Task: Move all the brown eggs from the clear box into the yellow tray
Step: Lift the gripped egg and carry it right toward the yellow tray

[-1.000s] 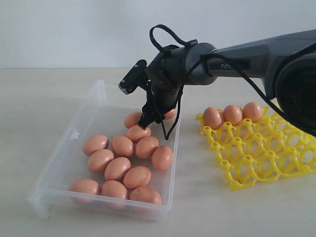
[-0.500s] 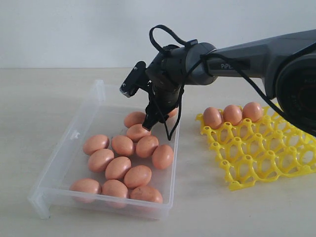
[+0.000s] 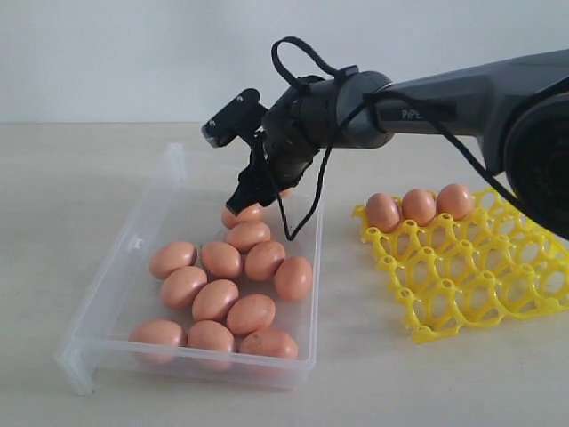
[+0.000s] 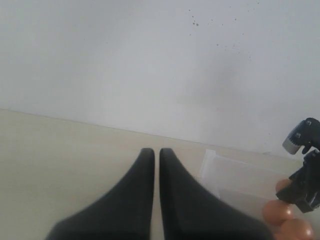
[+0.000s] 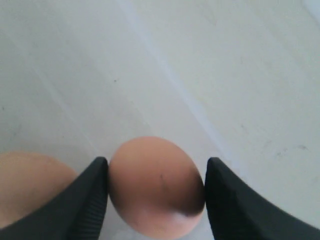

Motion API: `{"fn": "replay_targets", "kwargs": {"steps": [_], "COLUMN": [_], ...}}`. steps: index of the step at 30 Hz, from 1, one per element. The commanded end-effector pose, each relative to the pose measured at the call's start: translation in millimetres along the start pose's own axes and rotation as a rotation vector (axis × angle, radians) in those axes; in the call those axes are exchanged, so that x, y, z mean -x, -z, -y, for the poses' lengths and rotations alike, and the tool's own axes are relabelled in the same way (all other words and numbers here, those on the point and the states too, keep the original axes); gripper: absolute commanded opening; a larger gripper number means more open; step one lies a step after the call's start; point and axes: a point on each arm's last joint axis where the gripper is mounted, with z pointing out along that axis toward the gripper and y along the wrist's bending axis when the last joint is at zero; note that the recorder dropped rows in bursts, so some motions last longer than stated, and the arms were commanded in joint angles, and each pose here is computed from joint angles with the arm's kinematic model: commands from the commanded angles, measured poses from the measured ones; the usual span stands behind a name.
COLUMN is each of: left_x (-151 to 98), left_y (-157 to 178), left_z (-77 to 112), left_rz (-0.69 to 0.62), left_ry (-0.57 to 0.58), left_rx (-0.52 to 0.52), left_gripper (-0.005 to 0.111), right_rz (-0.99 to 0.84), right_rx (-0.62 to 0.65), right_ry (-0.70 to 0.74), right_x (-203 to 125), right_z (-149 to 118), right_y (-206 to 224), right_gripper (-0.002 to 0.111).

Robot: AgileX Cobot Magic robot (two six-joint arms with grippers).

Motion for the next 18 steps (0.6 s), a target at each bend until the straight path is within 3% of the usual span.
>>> {"fn": "replay_targets", "kwargs": {"steps": [1, 8, 18], "left_x": [1.2, 1.2, 1.2], "left_y": [-0.1, -0.1, -0.1], "left_z": [0.4, 0.4, 0.4], "left_rz": [0.001, 0.001, 0.001], "left_ry": [0.002, 0.002, 0.002], "left_rx": [-0.004, -0.004, -0.004], "left_gripper": [0.004, 0.004, 0.004], "right_rz": [0.114, 0.168, 0.203], "right_rx": [-0.006, 0.043, 0.152], "right_ry": [-0.104, -0.215, -0.252], "right_x": [20.2, 34.1, 42.6], "right_z": [12.6, 17.6, 14.9], "right_y": [27.5, 57.2, 83.6], "right_gripper": [0.000, 0.000, 0.000]}}
